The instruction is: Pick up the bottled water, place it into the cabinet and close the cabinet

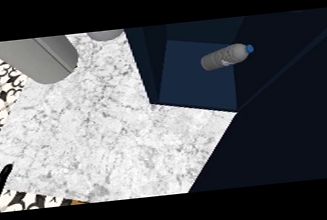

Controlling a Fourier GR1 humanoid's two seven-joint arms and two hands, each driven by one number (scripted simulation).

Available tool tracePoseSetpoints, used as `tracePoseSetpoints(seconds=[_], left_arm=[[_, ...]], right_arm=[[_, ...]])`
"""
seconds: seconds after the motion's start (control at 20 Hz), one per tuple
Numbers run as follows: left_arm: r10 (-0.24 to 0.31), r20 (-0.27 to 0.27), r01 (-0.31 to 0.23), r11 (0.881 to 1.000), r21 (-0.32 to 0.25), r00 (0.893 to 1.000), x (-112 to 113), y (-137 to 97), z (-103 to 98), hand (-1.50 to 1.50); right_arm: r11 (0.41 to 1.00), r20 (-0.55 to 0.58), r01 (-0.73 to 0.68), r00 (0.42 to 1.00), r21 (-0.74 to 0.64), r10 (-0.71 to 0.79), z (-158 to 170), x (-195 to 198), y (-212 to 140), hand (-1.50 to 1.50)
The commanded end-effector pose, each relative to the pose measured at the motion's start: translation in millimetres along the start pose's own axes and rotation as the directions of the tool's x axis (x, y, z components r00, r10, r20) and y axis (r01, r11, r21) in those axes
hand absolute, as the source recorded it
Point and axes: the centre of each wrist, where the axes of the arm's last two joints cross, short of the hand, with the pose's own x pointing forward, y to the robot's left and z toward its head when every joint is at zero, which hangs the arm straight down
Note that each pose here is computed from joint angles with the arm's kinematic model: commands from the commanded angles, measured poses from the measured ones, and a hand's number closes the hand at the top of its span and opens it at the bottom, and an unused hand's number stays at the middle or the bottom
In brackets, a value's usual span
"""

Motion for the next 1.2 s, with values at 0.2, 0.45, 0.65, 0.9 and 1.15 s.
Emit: tracePoseSetpoints(seconds=[0.2, 0.45, 0.65, 0.9, 1.15], left_arm=[[0.021, 0.020, -0.020, 0.999, -0.031, 1.000, 8, 3, -6, -1.50], [0.002, 0.003, -0.002, 0.999, 0.039, 1.000, 7, 14, 2, -1.50], [0.034, -0.001, -0.034, 0.999, 0.021, 0.999, 10, 14, 6, -1.50], [0.027, -0.004, -0.027, 0.999, 0.032, 1.000, 14, 18, 4, -1.50], [0.051, -0.013, -0.050, 0.998, 0.044, 0.999, 13, 19, 15, -1.50]], right_arm=[[0.975, -0.017, 0.200, 0.979, -0.095, -0.203, -40, -29, -26, 1.50], [0.954, -0.020, 0.167, 0.984, -0.250, -0.177, -62, -38, -67, 1.50], [0.904, -0.016, 0.130, 0.989, -0.407, -0.149, -89, -43, -108, 1.50], [0.872, -0.068, 0.068, 0.991, -0.484, -0.115, -145, -42, -153, 1.50], [0.853, -0.107, 0.047, 0.987, -0.520, -0.120, -177, -45, -197, 1.50]])
